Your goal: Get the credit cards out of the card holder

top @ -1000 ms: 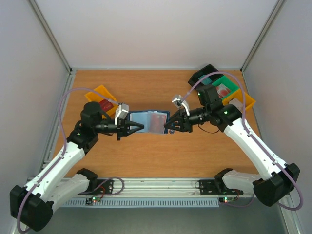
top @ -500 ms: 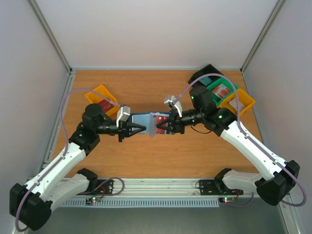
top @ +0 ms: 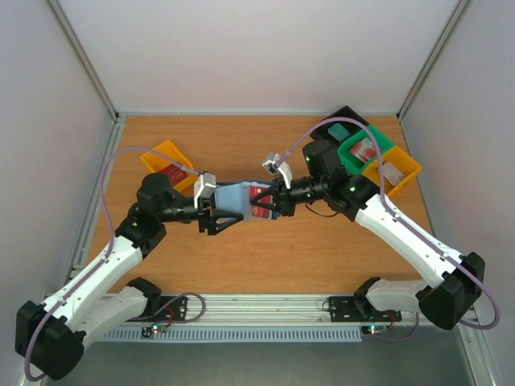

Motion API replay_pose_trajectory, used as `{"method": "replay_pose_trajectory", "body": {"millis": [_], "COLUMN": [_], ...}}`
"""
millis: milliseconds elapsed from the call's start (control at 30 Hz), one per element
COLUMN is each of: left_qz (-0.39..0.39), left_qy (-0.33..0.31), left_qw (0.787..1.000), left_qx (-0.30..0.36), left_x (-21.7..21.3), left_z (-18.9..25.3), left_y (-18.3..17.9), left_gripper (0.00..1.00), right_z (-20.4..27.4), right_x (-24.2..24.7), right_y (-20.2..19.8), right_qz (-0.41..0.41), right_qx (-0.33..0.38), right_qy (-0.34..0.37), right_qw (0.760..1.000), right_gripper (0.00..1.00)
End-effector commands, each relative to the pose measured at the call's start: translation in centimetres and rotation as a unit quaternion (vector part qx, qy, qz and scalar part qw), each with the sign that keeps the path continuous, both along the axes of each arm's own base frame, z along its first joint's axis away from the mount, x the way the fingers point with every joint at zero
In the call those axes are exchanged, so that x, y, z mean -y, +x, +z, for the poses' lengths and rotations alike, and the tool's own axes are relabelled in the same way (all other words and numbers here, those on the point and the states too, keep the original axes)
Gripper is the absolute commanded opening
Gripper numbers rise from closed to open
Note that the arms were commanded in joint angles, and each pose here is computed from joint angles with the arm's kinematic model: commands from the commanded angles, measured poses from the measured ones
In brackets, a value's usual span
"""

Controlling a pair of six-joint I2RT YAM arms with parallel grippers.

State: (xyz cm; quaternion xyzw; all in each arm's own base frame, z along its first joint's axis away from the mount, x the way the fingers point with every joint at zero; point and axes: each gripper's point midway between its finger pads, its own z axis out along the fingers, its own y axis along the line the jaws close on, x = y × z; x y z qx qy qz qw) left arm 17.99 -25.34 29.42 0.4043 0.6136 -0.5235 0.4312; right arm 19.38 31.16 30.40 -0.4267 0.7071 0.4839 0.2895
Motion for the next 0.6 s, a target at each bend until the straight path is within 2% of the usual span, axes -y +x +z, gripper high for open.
{"method": "replay_pose_trajectory", "body": {"millis": [0, 100, 300, 500, 567], "left_qz": [0.054, 0.057, 0.096, 0.108, 0.126], "left_qy": [-0.009, -0.009, 0.004, 0.026, 0.037], "left_qw": [0.998, 0.998, 0.995, 0.993, 0.990], "left_qx": [0.034, 0.041, 0.040, 0.039, 0.043], "left_x": [-0.2, -0.2, 0.2, -0.1, -0.5], "left_z": [1.0, 1.1, 0.5, -0.1, -0.2], "left_y": [1.7, 1.9, 3.6, 3.7, 4.1], "left_gripper": [0.88, 0.94, 0.86, 0.46, 0.35], "right_z": [1.4, 1.0, 1.5, 2.7, 2.9], "right_x": [-0.6, -0.6, -1.2, -0.9, -0.8], "right_y": [1.2, 1.4, 0.5, -1.2, -2.0], "right_qz": [-0.033, -0.043, -0.026, 0.011, 0.031], "right_qx": [-0.001, -0.002, 0.008, 0.017, 0.012], "right_qy": [0.003, -0.008, -0.009, 0.008, 0.008], "right_qw": [0.999, 0.999, 1.000, 1.000, 0.999], "right_gripper": [0.01, 0.01, 0.01, 0.01, 0.01]}}
